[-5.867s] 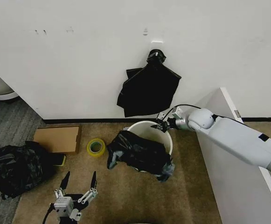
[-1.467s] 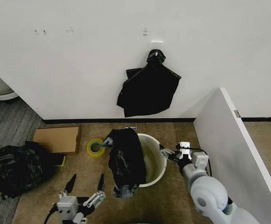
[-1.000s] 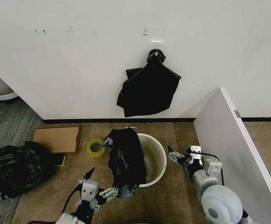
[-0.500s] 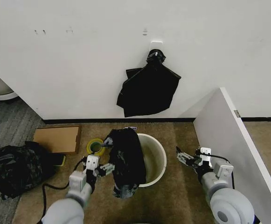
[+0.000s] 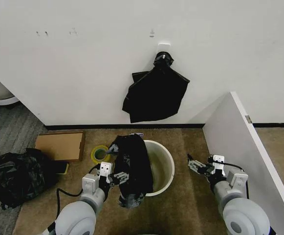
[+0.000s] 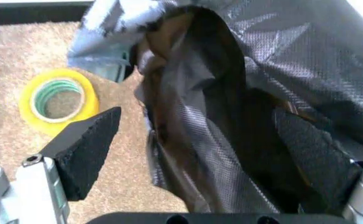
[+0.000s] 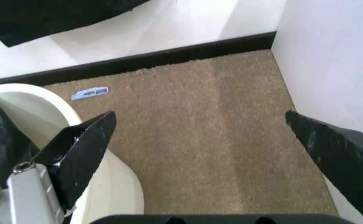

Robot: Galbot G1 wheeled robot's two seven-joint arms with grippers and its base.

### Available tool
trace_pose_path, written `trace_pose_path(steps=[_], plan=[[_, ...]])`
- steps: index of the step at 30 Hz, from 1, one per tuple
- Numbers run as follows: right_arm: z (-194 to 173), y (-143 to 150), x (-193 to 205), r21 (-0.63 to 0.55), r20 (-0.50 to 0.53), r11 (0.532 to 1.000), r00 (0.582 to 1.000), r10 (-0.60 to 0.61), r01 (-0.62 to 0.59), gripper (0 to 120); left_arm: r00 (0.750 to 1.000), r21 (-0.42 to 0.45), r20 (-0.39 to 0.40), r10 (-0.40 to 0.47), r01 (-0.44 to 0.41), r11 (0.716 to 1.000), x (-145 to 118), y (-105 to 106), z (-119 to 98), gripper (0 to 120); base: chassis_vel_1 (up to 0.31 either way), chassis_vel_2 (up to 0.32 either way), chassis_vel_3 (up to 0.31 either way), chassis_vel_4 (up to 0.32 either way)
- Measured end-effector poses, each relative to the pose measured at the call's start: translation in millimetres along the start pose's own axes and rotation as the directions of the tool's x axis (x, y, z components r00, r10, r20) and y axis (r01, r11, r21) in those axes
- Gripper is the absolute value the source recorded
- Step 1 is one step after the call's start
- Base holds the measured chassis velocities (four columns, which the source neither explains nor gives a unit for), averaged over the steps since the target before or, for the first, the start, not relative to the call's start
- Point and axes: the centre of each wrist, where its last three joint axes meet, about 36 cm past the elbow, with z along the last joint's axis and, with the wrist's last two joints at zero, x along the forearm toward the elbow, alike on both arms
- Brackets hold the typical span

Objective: Place the garbage bag over the trash bin.

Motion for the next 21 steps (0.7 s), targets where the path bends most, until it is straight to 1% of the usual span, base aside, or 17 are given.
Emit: trace_pose_path(steps=[4, 8, 14, 21], plan=[[0.3, 1.1, 1.6, -0.001, -0.003, 1.0, 1.0, -0.005, 0.005, 100, 1.0, 0.006, -0.017, 0.003, -0.003, 1.0, -17.1, -4.5, -2.4, 94, 0.0, 0.0, 0.0, 0.0], [-0.6, 2.6, 3.2, -0.004, -0.006, 1.0, 1.0, -0.013, 0.013, 100, 1.0, -0.001, -0.03, -0.002, 0.002, 1.0, -26.5, -4.2, -1.7, 94, 0.0, 0.0, 0.0, 0.0], [-1.4, 3.1, 3.4, -0.005, -0.012, 1.0, 1.0, -0.018, 0.018, 100, 0.998, 0.009, -0.07, -0.008, 0.008, 1.0, -31.6, -2.3, 1.8, 94, 0.0, 0.0, 0.0, 0.0], [1.4, 7.3, 1.2, -0.009, -0.023, 0.999, 0.999, -0.033, 0.032, 100, 0.996, 0.02, -0.082, -0.022, 0.024, 1.0, -40.8, -0.8, 1.3, 94, 0.0, 0.0, 0.0, 0.0]])
